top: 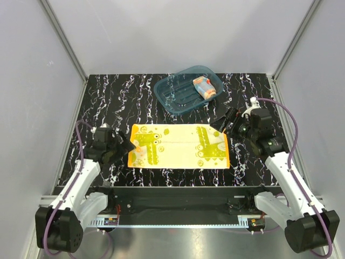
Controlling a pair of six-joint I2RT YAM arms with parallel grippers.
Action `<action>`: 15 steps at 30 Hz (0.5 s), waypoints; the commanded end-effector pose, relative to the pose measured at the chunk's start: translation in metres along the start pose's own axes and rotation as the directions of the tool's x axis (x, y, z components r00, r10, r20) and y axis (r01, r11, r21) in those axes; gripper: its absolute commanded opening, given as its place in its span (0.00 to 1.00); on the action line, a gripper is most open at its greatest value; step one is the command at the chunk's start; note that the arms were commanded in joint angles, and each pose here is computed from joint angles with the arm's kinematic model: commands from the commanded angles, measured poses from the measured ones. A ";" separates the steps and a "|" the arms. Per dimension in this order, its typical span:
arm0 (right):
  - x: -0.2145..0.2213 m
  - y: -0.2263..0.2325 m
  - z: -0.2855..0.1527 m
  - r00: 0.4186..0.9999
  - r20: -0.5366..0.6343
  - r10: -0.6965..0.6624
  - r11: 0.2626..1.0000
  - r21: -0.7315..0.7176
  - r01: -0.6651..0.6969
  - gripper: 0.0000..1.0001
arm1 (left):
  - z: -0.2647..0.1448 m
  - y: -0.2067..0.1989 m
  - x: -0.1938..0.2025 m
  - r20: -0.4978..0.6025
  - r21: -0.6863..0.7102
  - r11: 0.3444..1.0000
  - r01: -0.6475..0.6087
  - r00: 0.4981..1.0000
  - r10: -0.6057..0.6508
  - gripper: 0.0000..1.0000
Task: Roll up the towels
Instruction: Fold the towel
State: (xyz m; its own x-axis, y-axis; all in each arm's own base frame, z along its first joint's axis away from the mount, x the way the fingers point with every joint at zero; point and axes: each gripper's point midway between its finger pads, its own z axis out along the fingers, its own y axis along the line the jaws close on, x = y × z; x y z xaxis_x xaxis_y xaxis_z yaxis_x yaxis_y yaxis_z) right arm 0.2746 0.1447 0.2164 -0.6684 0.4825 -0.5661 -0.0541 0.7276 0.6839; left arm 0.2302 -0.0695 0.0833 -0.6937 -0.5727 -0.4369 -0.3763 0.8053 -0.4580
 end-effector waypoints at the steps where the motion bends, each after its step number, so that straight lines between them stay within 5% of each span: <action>1: 0.002 0.003 -0.001 0.999 -0.025 -0.035 0.999 -0.011 0.035 1.00 | 0.006 0.019 0.020 -0.061 -0.083 0.994 0.067 0.996 -0.072 0.98; 15: 0.000 -0.018 0.002 1.000 -0.011 -0.030 0.995 0.092 0.031 1.00 | 0.021 0.043 0.059 -0.164 -0.198 0.974 0.111 0.976 -0.144 0.80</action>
State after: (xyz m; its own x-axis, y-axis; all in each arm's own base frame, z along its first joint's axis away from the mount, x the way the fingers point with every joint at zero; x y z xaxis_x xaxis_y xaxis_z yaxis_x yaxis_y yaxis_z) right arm 0.2711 0.1398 0.1969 -0.7037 0.4550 -0.5457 -0.0106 0.7613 0.6483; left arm 0.1863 -0.0718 0.0259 -0.7330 -0.6393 -0.2325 -0.5500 0.7581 -0.3504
